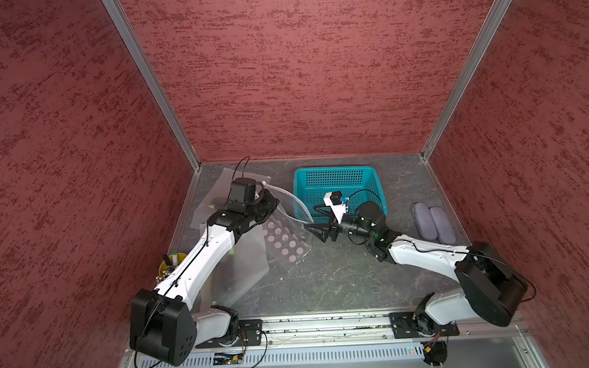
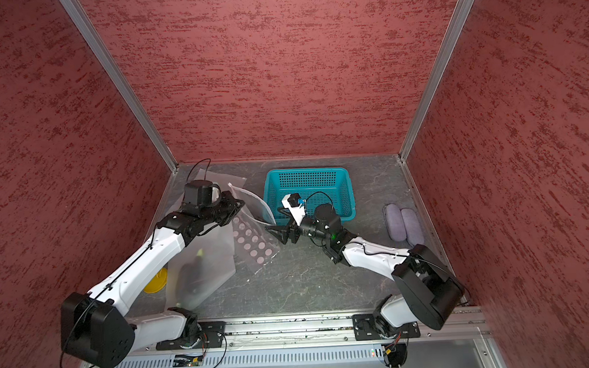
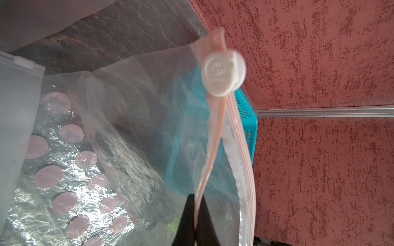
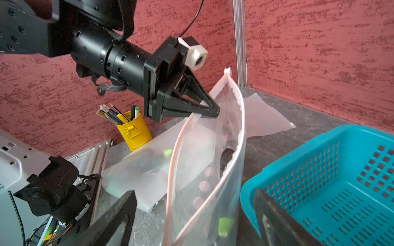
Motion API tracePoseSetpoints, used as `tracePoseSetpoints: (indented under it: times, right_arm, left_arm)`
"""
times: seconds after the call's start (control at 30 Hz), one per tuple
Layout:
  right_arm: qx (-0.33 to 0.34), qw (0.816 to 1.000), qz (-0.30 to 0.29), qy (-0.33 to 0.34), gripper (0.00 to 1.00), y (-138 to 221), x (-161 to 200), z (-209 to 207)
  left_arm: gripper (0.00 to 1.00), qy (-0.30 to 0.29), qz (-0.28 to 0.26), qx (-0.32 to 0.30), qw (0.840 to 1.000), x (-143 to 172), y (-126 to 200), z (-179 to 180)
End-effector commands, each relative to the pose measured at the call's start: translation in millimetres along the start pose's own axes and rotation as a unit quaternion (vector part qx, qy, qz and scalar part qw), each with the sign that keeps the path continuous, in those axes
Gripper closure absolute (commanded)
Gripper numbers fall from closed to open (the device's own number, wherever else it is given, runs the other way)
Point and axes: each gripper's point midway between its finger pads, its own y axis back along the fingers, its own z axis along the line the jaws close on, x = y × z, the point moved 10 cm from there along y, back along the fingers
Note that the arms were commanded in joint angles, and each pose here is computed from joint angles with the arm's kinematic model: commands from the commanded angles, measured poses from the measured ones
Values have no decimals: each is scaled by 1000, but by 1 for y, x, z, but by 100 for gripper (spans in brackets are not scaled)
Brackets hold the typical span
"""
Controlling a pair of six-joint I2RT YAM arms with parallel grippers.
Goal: Place the eggplant in a zip-top bag and seal the zipper
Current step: Place the eggplant in the zipper food storage bag, then zip the zipper on the zipper food storage bag.
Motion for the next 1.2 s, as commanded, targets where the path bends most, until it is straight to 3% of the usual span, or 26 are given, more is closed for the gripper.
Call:
tracePoseSetpoints:
  times: [0.0, 0.13, 0.43, 0.6, 0.7, 0.8, 0.93, 1.17]
  right_arm:
    - [25, 1000, -5, -2, 14, 0, 0, 0]
    - [28, 1000, -4, -5, 17, -8, 3, -1]
    - [16, 1000, -10, -18, 36, -23, 9, -5]
    - [9, 1000, -18, -15, 63, -27, 4, -5]
    - [4, 1000, -13, -21, 90, -31, 4, -6]
    - [9, 1000, -12, -25, 98, -32, 3, -7]
    - [10, 1000, -15, -22, 100, -30, 1, -6]
    - [31, 1000, -3, 4, 100, -24, -4, -6]
  left_arm:
    - [100, 1, -24, 12, 1000, -5, 2, -2]
    - [100, 0, -26, 17, 1000, -5, 2, -3]
    - [100, 2, -21, 27, 999, -7, 1, -4]
    - [100, 3, -18, 29, 999, -6, 0, -2]
    - [100, 2, -13, 34, 999, -6, -1, -2]
    - [100, -9, -1, 49, 999, -7, -1, -2]
    - [83, -29, 17, 64, 997, -10, 1, 0]
    - [46, -133, 30, 127, 983, -15, 21, -11]
